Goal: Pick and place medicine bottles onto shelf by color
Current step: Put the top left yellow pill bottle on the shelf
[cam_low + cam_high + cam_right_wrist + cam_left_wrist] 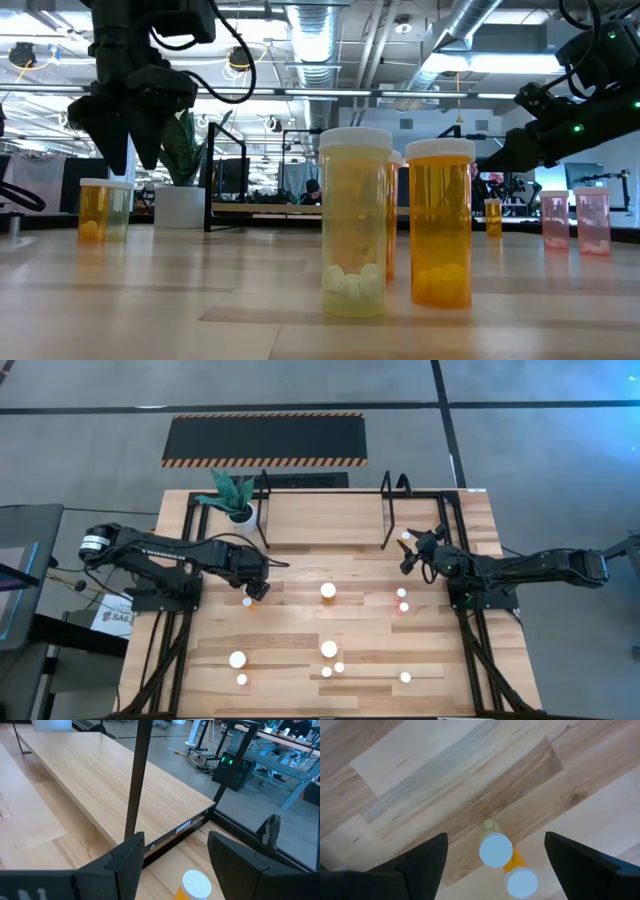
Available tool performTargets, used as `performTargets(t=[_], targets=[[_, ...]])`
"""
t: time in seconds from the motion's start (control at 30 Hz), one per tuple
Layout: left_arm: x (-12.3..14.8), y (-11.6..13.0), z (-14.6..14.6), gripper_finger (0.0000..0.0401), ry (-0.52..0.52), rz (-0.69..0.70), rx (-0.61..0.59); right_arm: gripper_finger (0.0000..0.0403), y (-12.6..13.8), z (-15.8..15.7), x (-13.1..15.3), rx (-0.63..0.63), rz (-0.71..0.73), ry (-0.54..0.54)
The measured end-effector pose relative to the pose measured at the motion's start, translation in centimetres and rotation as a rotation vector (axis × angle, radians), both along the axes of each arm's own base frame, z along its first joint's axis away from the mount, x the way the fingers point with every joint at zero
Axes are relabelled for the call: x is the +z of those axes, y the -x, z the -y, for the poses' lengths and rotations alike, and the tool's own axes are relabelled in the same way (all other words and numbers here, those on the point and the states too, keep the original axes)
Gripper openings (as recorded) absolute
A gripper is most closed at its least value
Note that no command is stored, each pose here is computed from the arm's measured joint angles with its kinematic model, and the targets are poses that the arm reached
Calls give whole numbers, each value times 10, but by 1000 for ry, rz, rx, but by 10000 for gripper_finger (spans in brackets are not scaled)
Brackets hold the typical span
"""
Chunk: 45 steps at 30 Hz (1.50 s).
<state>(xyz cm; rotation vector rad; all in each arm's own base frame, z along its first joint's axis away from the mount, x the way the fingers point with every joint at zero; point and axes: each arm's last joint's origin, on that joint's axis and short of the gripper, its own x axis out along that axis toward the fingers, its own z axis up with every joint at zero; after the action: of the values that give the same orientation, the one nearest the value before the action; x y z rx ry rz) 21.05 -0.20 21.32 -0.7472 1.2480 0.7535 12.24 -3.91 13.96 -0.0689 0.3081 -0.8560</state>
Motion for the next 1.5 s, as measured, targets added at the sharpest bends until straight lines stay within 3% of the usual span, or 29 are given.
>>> performTargets(t=[0.4,0.8,1.5], targets=[[-21,-9,4,320,3,-104,-15,244,0,0,-1,0,-9,-1],[-31,-6,6,317,-26,-103,-53,244,1,0,-2,0,-22,-4],[-31,-7,7,171,8,-91,-102,244,1,0,-2,0,-22,-4]])
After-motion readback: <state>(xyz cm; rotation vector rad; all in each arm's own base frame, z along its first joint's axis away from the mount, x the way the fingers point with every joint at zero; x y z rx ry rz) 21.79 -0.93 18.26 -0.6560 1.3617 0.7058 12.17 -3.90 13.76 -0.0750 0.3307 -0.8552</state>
